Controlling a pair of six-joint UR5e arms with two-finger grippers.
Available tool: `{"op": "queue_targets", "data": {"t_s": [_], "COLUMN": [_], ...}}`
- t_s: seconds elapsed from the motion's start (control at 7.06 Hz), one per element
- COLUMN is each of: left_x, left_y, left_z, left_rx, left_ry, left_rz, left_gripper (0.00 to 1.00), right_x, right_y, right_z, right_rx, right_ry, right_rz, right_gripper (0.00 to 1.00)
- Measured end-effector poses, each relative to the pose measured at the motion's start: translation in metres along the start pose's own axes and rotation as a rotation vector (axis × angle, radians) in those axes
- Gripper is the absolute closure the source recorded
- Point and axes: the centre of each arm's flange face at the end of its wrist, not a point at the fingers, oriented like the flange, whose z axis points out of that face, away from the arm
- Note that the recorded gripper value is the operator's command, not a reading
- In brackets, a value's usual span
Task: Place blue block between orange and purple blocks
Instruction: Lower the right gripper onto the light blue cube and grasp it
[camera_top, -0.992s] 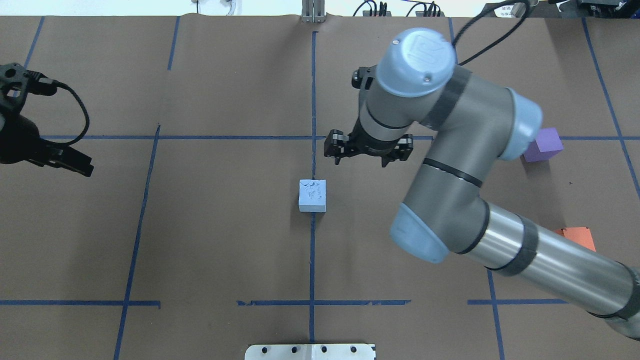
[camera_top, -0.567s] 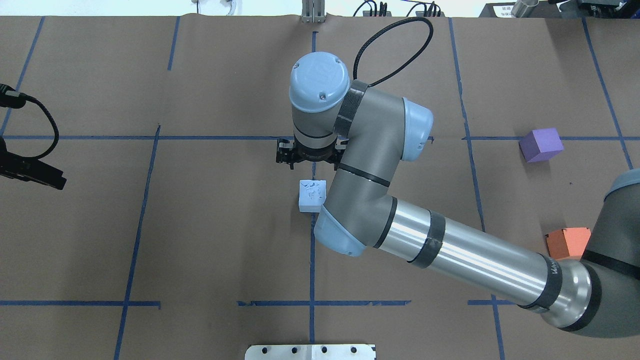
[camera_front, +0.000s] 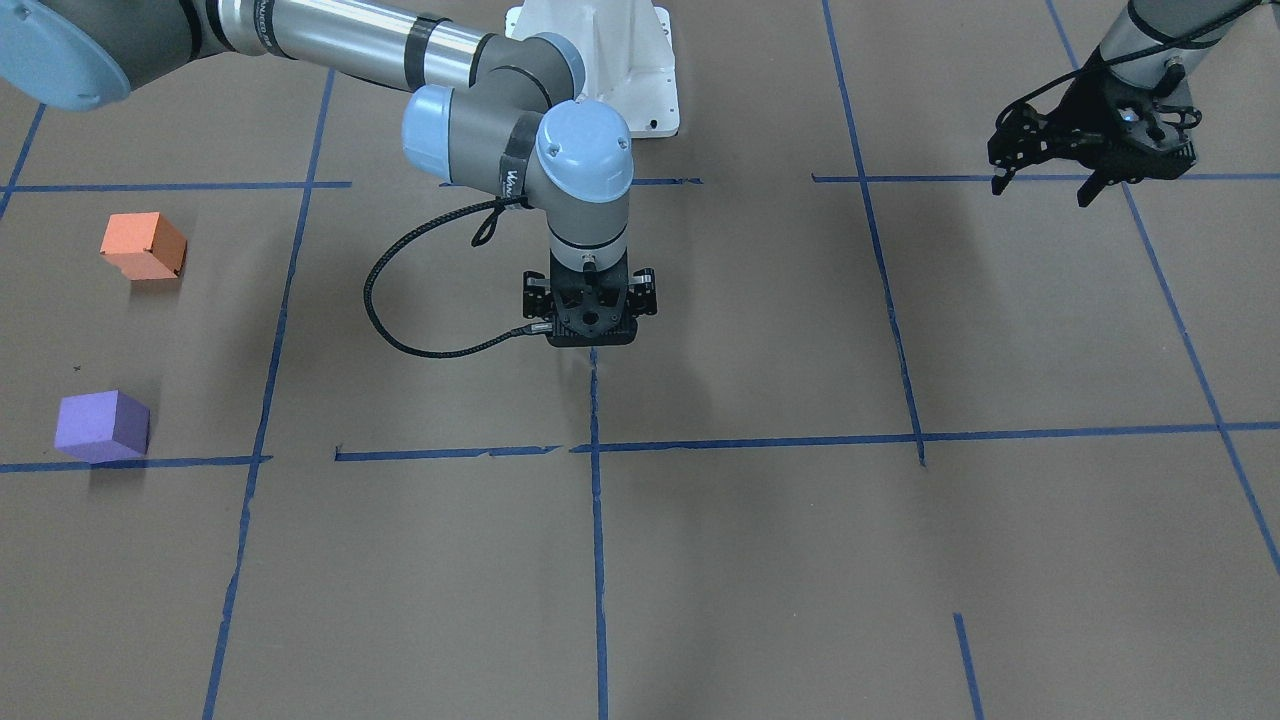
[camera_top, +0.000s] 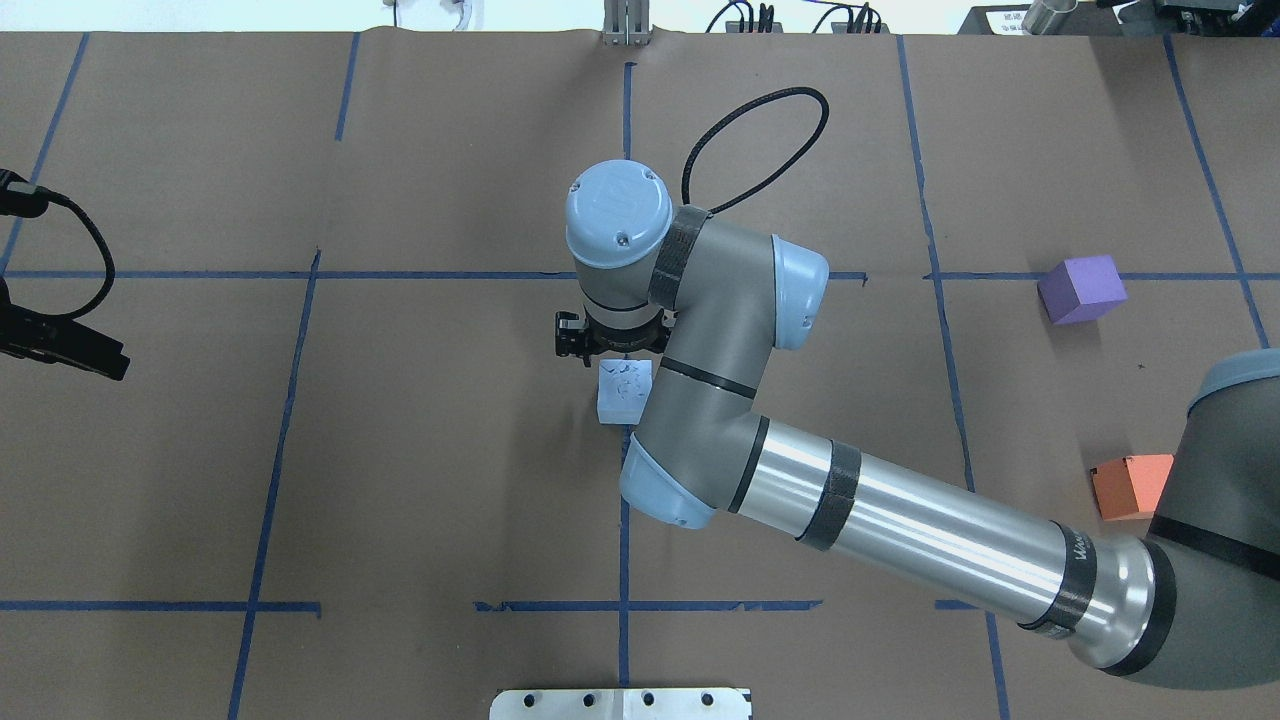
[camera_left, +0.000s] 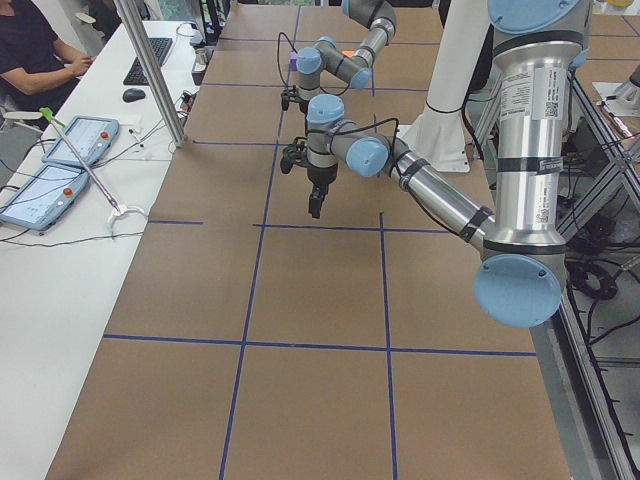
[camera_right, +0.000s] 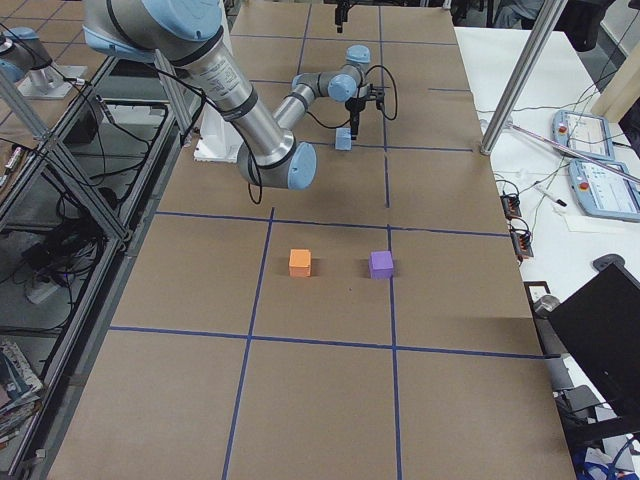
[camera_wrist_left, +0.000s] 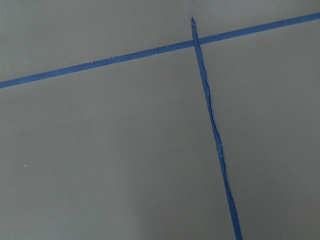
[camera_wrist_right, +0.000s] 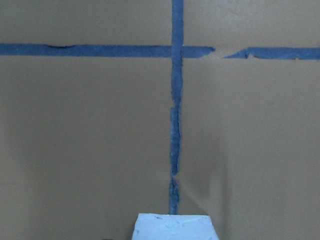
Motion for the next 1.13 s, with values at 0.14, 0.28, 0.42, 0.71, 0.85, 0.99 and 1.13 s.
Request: {"op": "queue_targets", "data": {"t_s": [0.14, 0.28, 0.42, 0.71, 0.85, 0.99, 1.13], "left_x": [0.000, 0.000, 0.001, 0.002, 0.003, 0.004, 0.004], "left_y": [0.000, 0.000, 0.000, 0.001, 0.001, 0.002, 0.002], "left_z": [0.000, 0.000, -0.001, -0.003, -0.005, -0.006, -0.007], "left_rx": [0.001, 0.001, 0.002, 0.005, 0.008, 0.011, 0.012], "left_ry": [0.000, 0.001, 0.002, 0.004, 0.006, 0.007, 0.008], "left_rz": [-0.002, -0.004, -0.005, -0.003, -0.001, 0.001, 0.002], "left_gripper": [0.00, 0.00, 0.00, 0.00, 0.00, 0.00, 0.00], "right_x": [-0.003, -0.005, -0.006, -0.005, 0.001, 0.021, 0.064], "right_y": [0.009, 0.017, 0.022, 0.018, 0.009, -0.002, -0.007], "right_z": [0.007, 0.013, 0.016, 0.014, 0.005, -0.007, -0.016], "right_rx": [-0.015, -0.027, -0.032, -0.026, -0.020, -0.012, -0.007], "right_ry": [0.008, 0.013, 0.015, 0.015, 0.005, -0.011, -0.028], "right_rz": [-0.009, -0.017, -0.022, -0.020, -0.010, 0.007, 0.019], "right_gripper": [0.05, 0.27, 0.77, 0.93, 0.93, 0.93, 0.92]}}
